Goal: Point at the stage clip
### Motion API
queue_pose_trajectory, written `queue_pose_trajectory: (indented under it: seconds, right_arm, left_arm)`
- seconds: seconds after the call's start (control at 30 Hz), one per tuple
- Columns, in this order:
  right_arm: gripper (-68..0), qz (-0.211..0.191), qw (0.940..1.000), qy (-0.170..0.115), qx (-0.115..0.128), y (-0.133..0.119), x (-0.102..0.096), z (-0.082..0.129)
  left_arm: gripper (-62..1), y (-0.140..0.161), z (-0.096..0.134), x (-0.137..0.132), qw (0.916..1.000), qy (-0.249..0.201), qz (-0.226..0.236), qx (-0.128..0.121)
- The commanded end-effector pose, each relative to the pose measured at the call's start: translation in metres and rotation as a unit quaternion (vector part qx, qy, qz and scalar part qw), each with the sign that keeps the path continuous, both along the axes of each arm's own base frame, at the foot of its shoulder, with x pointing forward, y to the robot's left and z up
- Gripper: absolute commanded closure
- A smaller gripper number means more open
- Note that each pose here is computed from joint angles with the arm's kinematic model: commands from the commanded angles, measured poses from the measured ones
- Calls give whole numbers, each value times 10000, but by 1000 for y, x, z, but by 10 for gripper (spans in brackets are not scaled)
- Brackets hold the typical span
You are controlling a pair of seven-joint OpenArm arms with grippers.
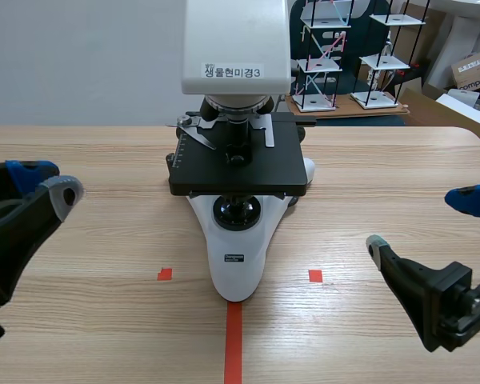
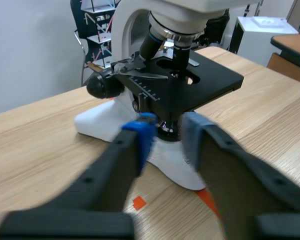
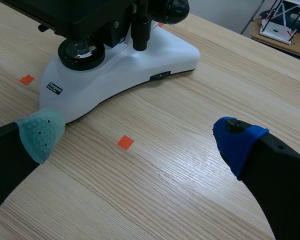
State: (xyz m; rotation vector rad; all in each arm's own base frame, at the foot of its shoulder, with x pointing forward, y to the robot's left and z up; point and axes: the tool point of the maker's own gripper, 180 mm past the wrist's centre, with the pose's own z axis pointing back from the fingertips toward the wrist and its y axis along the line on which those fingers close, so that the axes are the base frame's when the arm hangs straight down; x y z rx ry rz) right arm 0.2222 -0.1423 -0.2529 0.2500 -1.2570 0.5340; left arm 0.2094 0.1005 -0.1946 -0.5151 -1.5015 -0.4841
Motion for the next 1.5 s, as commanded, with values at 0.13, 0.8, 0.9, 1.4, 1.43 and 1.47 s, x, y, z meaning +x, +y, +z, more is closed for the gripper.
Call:
queue_pose_trajectory:
  seconds: [0.13,0.8,0.9,1.4,1.43,1.47]
  right_arm:
    - [-669,-9,9999,-139,27,-1,2,8]
    - [-669,-9,9999,-139,25,-1,2,8]
    - [-669,-9,9999,-139,25,-1,2,8]
    - [-669,-9,9999,-139,25,-1,2,8]
    - [-669,-9,9999,-137,24,-1,2,8]
    - [-669,-9,9999,-139,25,-1,2,8]
  left_arm:
    - [-27,1,13,17,9980,-518,-63,369]
    - [-27,7,-3,107,9701,-1174,-620,2030]
    - [-27,1,-6,114,9672,-1160,-735,2138]
    - [-27,-38,-7,115,9577,-1198,-1418,2198]
    - [-27,-38,-7,115,9578,-1197,-1417,2194]
    - [-27,-38,-7,115,9582,-1184,-1412,2189]
